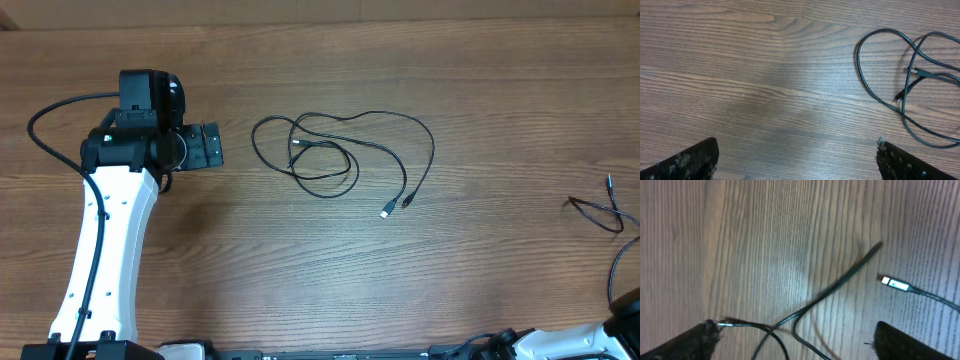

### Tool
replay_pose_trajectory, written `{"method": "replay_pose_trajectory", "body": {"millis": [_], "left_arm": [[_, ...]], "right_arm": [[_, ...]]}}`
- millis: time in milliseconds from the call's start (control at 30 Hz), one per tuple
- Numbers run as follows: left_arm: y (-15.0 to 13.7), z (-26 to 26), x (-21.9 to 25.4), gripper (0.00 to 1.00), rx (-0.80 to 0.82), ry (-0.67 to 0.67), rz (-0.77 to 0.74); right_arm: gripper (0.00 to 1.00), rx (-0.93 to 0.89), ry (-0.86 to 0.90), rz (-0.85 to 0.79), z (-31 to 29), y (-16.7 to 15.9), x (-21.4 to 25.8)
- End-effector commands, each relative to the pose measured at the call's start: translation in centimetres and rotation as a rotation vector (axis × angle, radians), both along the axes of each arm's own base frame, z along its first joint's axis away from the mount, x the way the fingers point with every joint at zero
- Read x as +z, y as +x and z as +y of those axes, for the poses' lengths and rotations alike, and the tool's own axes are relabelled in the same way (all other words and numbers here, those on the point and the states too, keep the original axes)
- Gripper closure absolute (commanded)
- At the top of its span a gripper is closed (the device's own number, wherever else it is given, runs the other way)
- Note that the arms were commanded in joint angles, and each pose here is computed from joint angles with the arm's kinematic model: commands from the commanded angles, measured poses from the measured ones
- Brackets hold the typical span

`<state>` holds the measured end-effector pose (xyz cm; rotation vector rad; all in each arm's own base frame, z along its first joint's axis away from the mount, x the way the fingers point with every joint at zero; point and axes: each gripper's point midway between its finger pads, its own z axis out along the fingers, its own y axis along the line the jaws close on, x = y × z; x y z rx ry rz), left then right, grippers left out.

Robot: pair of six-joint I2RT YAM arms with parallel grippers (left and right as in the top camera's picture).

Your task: Untangle cables

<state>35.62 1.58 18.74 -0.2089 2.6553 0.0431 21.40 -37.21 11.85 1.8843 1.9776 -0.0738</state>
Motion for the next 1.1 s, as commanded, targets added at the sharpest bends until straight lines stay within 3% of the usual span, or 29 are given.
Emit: {"method": "replay_pose_trajectory", "body": {"millis": [0,167,400,600,800,1067], "left_arm": [[-0.2,0.2,0.5,0.00,-0.007,0.000,-0.015],[-0.2,0.2,0.5,0.00,-0.007,0.000,-0.015],[-0.2,0.2,0.5,0.00,-0.007,0.000,-0.015],[-0.2,0.2,0.5,0.00,-0.007,0.000,-0.015],[-0.2,0.2,0.5,0.00,-0.007,0.000,-0.015],[-0.2,0.2,0.5,0.00,-0.007,0.000,-0.015]], "right_arm": [[0.00,0.024,0.014,-0.049,0.5,0.9,0.4],[0.00,0.087,0.083,-0.160,2.0,2.9,0.8],[0.00,0.442,0.180,-0.407,7.2,7.9,3.0],[0.00,0.563,0.212,-0.362,11.2,10.7,2.5],[0.00,0.647,0.137,-0.156,13.8,12.6,0.7],[0.00,0.558,0.096,-0.002,14.6,12.5,-0.5]]}}
